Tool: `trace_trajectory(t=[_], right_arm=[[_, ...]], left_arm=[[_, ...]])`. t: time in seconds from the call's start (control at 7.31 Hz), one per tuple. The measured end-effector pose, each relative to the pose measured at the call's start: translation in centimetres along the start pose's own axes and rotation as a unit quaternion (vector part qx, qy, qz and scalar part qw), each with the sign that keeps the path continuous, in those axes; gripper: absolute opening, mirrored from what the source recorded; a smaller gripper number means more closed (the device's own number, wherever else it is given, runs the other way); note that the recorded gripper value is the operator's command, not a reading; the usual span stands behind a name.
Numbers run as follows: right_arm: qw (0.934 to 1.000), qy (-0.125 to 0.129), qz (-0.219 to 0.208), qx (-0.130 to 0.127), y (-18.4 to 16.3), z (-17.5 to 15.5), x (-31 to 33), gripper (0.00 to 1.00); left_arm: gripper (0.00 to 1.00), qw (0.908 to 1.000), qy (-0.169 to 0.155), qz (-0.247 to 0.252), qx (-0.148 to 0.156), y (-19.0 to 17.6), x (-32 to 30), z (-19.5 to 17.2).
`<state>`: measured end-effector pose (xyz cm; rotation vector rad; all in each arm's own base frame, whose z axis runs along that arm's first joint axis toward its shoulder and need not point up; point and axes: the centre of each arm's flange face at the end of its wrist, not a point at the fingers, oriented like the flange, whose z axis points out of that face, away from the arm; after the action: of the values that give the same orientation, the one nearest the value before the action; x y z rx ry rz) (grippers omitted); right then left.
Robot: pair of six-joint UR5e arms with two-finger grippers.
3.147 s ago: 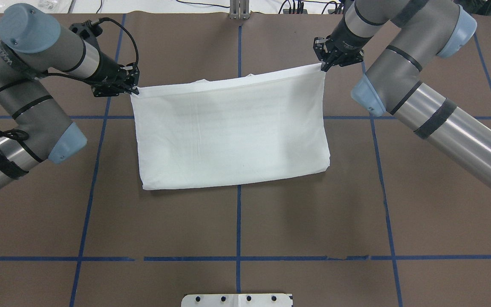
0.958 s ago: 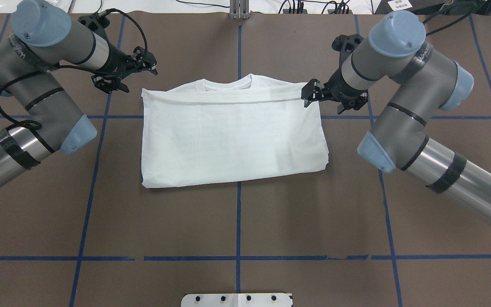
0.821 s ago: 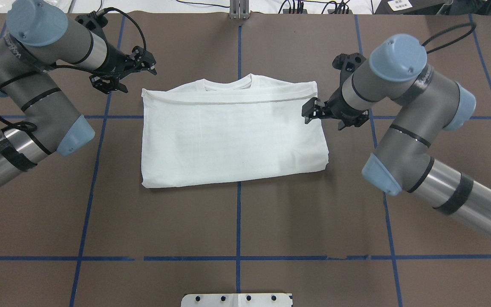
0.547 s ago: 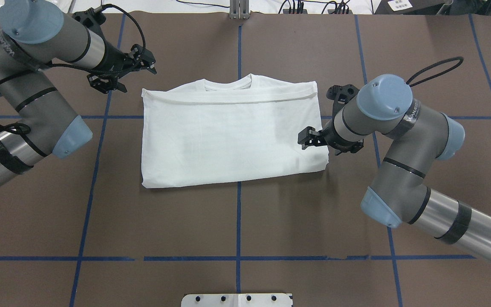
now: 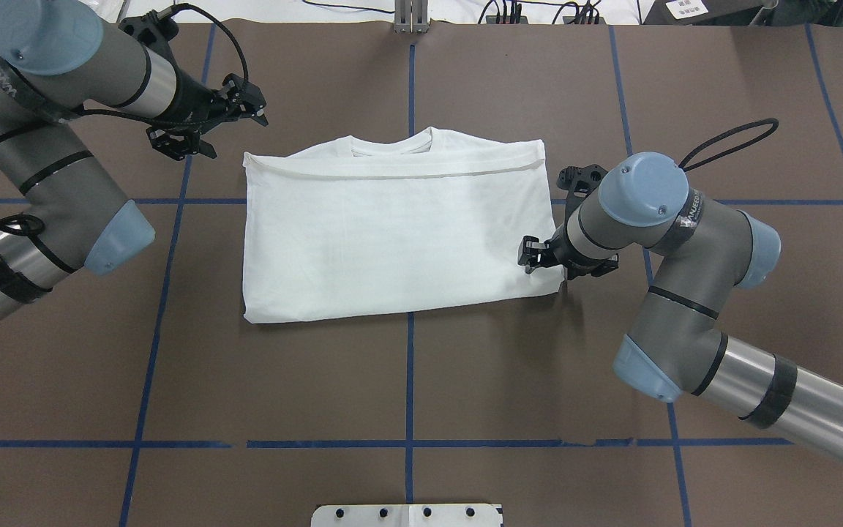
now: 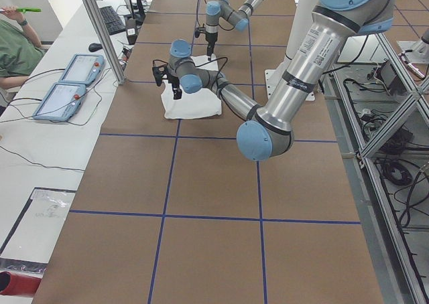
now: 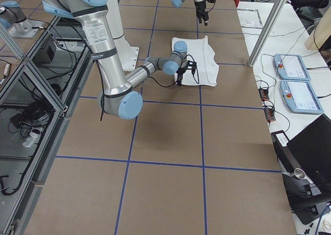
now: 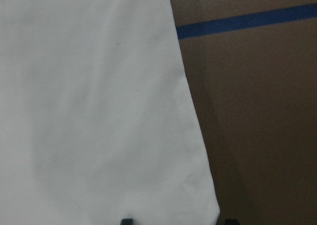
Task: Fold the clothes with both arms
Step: 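Lower the right gripper onto the shirt's side edge nearest it and grasp, then drag the shirt with the right gripper toward the robot, rotating it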
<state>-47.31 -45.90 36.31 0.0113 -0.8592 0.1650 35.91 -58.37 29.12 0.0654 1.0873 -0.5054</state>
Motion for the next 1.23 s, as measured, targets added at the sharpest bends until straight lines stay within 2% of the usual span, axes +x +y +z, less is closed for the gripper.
trace_trajectory(t=[0.14, 0.27, 0.41, 0.55, 0.96, 1.23], right_arm=[[1.0000, -0.003, 0.000, -0.002, 0.1, -0.4, -0.3, 0.14], [1.0000, -0.005, -0.001, -0.002, 0.3, -0.8, -0.5, 0.26], [1.0000, -0.006, -0.001, -0.002, 0.4, -1.1, -0.4, 0.32], [1.0000, -0.006, -0.001, -0.002, 0.5, -1.1, -0.2, 0.00], [1.0000, 0.000, -0.001, -0.005, 1.1, -1.0, 1.1, 0.00], [1.0000, 0.000, -0.005, -0.008, 3.2, -2.8, 4.7, 0.00]], left_arm=[[0.99, 1.0000, -0.001, 0.000, 0.002, 0.0, -0.3, 0.0], [0.99, 1.0000, -0.001, 0.000, 0.003, 0.0, -0.3, 0.0], [0.99, 1.0000, -0.001, 0.000, 0.003, 0.0, -0.3, -0.1], [0.99, 1.0000, 0.000, 0.000, 0.003, 0.0, -0.3, -0.1], [0.99, 1.0000, 0.004, 0.003, 0.003, 0.3, 0.1, -0.5], [0.99, 0.9999, 0.010, 0.005, 0.003, 0.5, 0.5, -1.0]])
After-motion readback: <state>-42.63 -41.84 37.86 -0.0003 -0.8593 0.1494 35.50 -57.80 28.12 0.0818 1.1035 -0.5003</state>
